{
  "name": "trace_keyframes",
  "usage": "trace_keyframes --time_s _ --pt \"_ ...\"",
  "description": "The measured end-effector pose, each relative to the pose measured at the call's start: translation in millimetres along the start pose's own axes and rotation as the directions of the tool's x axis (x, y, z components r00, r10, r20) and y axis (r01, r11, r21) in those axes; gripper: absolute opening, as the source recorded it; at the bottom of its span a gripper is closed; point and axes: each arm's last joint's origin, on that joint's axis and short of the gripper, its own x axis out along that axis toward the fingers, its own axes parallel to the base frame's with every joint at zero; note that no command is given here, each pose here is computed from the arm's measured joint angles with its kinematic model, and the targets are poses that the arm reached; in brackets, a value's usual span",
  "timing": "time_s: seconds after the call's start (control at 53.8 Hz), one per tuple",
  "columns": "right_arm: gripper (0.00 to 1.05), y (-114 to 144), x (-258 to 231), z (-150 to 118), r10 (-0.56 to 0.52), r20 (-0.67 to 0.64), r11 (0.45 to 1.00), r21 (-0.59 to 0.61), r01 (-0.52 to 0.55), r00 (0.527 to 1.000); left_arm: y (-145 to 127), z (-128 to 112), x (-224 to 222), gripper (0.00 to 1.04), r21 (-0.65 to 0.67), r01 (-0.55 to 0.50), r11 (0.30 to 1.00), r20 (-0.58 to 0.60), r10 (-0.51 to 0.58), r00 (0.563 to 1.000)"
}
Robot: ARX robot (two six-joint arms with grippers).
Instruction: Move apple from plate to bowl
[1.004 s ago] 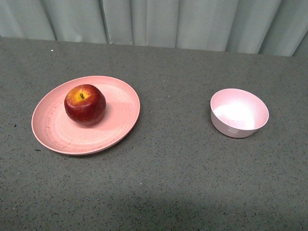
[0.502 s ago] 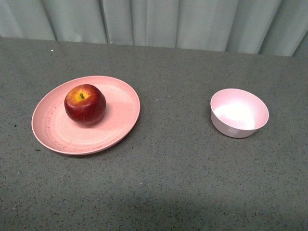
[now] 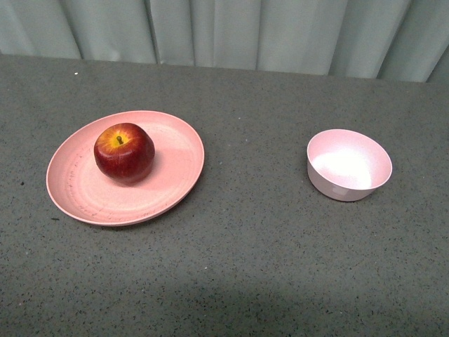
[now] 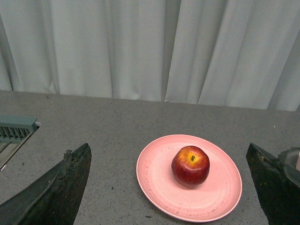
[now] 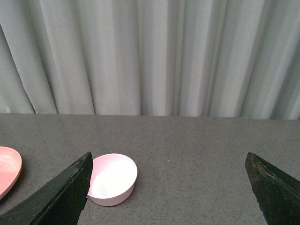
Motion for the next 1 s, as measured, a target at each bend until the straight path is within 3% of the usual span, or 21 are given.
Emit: trace_keyframes --time_s 0.446,0.558,0.762,0.855,1.004 --pt "0.95 0 0 0 0.000 0.000 1.000 0.000 0.000 1.000 0 0 0 0.98 0.000 0.000 1.000 0.000 0.000 1.000" --pt "0.95 0 3 -1 -0.098 -0.136 0.991 -0.108 0.083 0.986 0 0 0 0.98 0.000 0.000 1.000 0.000 0.000 1.000" --pt "0.95 6 41 15 0.006 -0.260 0.983 -0.178 -0.054 0.966 0 0 0 0.98 0.000 0.000 1.000 0.000 0.000 1.000" --pt "0.95 13 80 21 0.054 -0.367 0.971 -0.197 -0.135 0.929 0 0 0 0.98 0.000 -0.001 1.000 0.000 0.001 1.000" --pt "0.95 28 132 3 0.121 -0.592 0.941 -0.187 -0.281 0.797 0 0 0 0.98 0.000 -0.001 1.000 0.000 0.001 1.000"
